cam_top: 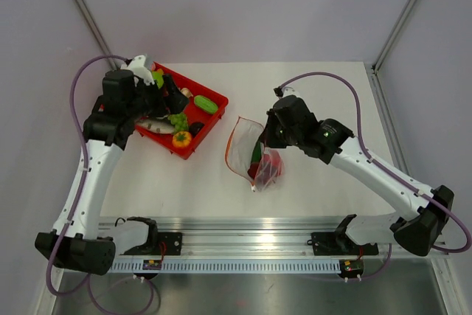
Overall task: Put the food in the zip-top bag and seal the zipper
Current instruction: Pick up the fake vegetable from the bin.
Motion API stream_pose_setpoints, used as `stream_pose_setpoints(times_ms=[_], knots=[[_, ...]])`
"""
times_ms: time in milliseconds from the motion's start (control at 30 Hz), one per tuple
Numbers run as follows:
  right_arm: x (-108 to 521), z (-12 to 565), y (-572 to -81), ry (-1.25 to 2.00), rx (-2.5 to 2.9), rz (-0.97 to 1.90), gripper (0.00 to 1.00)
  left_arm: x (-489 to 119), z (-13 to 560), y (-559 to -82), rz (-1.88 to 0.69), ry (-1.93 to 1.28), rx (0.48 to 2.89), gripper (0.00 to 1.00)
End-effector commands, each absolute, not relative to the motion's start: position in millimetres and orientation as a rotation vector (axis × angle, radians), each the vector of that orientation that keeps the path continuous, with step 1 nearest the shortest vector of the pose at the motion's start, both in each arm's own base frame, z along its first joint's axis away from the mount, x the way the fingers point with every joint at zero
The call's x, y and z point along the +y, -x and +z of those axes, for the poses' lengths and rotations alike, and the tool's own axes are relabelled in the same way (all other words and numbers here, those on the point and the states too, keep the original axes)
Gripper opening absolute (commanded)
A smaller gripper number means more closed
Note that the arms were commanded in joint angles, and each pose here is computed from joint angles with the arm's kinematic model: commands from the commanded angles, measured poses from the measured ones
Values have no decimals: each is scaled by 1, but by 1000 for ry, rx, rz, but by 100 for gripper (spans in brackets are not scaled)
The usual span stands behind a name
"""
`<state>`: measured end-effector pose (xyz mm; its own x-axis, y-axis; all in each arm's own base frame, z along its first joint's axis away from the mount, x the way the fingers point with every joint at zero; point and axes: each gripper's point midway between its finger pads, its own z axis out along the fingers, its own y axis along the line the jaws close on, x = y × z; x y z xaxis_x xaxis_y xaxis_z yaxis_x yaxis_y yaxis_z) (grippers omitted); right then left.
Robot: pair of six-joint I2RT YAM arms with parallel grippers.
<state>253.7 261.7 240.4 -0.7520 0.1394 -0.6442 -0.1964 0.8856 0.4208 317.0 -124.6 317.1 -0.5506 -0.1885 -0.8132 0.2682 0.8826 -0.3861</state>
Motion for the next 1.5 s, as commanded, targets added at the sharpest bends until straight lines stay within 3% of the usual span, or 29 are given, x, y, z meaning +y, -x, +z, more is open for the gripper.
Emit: stream_pose_setpoints(times_ms=[0, 100, 167, 333, 567, 733, 1000, 1100, 1300, 1367, 1467], knots=[[274, 274, -263, 57, 2248, 705, 0, -82, 293, -346, -509, 246, 2146, 96], [276, 276, -262, 74, 2242, 715, 0, -35, 274, -360, -259, 427, 2224, 88], [278, 277, -262, 82, 2234, 729, 0, -5, 264, -368, -149, 551, 2218, 89], [285, 275, -262, 119, 2241, 747, 0, 32, 219, -406, -158, 816, 2249, 99], [290, 268, -268, 123, 2254, 737, 0, 65, 182, -455, -44, 961, 2248, 99], [298, 263, -269, 116, 2268, 762, 0, 70, 169, -494, -120, 982, 2214, 99], [302, 258, -277, 119, 2280, 734, 0, 84, 124, -513, -110, 1054, 2220, 99], [306, 257, -279, 113, 2285, 739, 0, 79, 107, -521, -145, 1046, 2240, 94], [308, 254, -281, 108, 2297, 737, 0, 74, 91, -520, -174, 1044, 2259, 65], [308, 255, -281, 107, 2298, 734, 0, 71, 94, -517, -195, 1029, 2258, 47], [309, 256, -281, 109, 2295, 736, 0, 68, 118, -510, -214, 1000, 2207, 27]])
